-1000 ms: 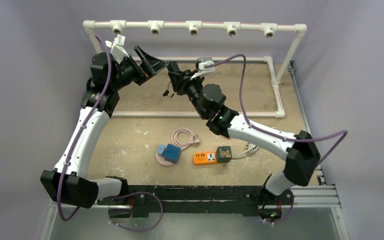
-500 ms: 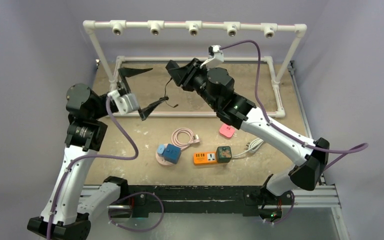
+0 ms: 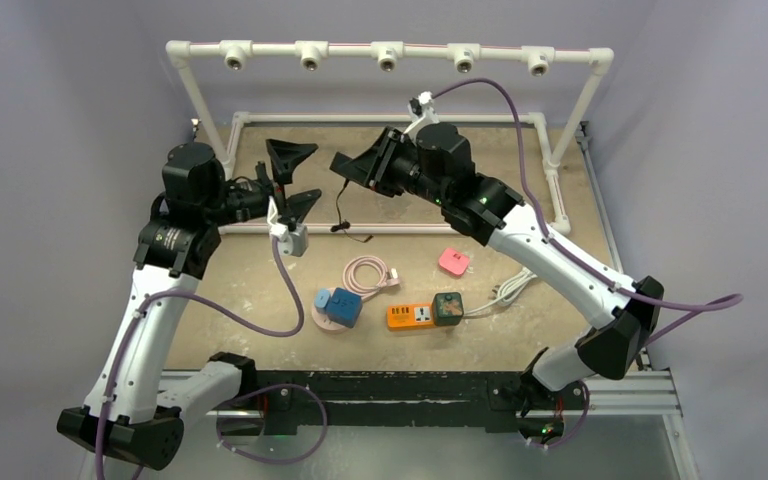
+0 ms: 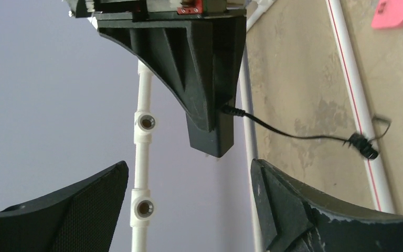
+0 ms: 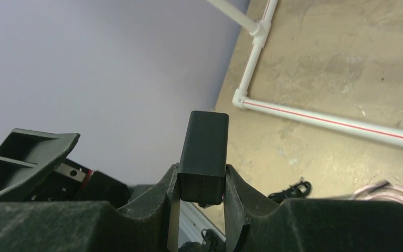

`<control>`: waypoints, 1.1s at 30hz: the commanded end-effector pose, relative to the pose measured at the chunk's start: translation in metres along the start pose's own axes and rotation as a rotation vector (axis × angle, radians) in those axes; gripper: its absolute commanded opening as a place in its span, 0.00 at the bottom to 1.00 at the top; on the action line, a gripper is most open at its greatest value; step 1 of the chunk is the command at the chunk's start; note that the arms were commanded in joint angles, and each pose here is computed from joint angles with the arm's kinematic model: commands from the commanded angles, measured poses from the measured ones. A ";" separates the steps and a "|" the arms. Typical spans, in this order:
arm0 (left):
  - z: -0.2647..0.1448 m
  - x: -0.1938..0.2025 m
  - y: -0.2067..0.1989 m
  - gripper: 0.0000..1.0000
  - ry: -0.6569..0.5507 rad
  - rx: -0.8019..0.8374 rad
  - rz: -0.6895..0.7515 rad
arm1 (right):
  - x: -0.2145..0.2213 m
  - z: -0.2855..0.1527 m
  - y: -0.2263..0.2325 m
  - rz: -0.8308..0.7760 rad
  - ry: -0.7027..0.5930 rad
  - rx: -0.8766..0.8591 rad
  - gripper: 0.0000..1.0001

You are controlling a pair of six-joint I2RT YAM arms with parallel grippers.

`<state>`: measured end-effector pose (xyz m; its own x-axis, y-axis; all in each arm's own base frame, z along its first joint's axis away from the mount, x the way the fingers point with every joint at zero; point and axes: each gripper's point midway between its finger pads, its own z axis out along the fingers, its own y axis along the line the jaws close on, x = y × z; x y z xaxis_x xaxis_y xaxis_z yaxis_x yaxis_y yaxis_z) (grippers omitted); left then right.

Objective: Insert the plug

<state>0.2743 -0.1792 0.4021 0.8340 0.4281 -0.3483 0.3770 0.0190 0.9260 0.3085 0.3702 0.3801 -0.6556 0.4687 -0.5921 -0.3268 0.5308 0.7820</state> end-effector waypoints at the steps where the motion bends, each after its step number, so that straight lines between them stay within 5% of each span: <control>1: 0.000 -0.002 -0.006 0.82 -0.009 0.059 0.217 | -0.004 -0.027 0.035 0.044 0.050 -0.108 0.00; 10: 0.001 0.000 -0.017 0.77 -0.016 -0.049 0.403 | -0.003 -0.031 0.055 0.191 0.100 -0.215 0.00; 20: -0.001 -0.006 0.006 0.48 0.005 -0.201 0.509 | 0.006 -0.025 0.064 0.277 0.171 -0.277 0.00; 29: 0.008 -0.018 0.014 0.46 -0.003 -0.269 0.444 | 0.008 -0.022 0.068 0.305 0.183 -0.309 0.00; 33: 0.010 -0.017 0.018 0.37 0.009 -0.287 0.396 | 0.009 -0.023 0.067 0.311 0.185 -0.313 0.00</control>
<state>0.2728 -0.1943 0.4069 0.8903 0.4499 0.0705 -0.0962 0.0345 0.9948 0.2697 0.3929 0.4166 -0.8527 0.4258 -0.3025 -0.2386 0.1975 0.9508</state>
